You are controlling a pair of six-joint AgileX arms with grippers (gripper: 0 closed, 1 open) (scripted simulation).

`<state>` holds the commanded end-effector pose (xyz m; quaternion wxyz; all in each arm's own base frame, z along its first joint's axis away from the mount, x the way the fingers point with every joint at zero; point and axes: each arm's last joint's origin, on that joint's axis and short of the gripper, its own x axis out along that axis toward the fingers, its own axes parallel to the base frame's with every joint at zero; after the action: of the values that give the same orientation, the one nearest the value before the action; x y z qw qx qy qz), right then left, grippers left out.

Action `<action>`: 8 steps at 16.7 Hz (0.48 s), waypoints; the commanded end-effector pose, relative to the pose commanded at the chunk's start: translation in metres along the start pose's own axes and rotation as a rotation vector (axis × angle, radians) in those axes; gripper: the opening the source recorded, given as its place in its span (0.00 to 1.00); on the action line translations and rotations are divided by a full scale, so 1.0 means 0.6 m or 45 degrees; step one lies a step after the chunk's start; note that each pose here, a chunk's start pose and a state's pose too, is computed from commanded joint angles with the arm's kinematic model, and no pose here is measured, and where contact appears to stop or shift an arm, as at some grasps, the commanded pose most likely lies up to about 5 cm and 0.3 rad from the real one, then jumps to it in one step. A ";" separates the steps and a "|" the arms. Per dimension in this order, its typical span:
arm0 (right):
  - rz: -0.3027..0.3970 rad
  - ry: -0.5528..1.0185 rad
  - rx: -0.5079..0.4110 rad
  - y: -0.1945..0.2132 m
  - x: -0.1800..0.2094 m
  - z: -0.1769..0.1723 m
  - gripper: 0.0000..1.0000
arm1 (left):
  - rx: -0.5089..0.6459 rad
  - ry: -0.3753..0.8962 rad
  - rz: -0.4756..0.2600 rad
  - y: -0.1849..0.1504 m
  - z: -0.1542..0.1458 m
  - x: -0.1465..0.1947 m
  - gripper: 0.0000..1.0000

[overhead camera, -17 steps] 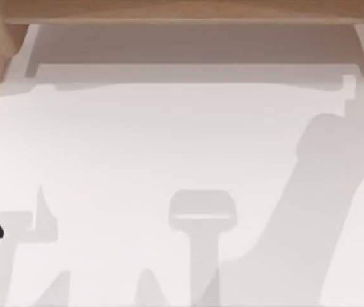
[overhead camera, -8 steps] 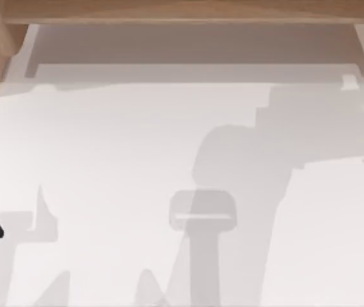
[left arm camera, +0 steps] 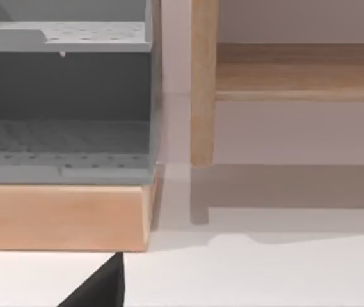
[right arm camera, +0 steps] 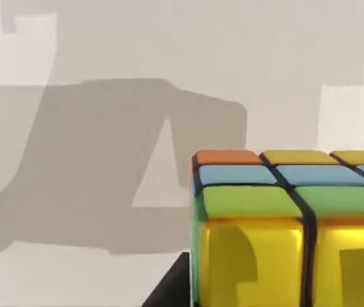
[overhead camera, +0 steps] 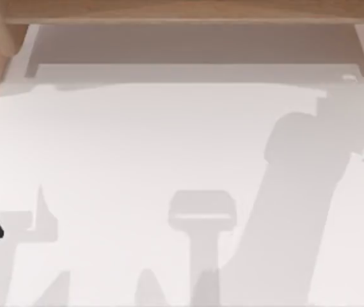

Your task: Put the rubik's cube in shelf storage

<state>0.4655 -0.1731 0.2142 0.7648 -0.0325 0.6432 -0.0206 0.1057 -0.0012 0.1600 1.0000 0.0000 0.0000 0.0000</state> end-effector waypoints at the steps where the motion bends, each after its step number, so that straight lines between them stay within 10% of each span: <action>1: 0.030 -0.011 0.011 -0.006 0.015 0.002 0.00 | 0.000 0.000 0.000 0.000 0.000 0.000 1.00; 8: 0.095 -0.033 0.020 -0.006 0.040 0.007 0.00 | 0.000 0.000 0.000 0.000 0.000 0.000 1.00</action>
<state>0.4739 -0.1782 0.1918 0.7735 -0.0027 0.6338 0.0031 0.1057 -0.0012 0.1600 1.0000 0.0000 0.0000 0.0000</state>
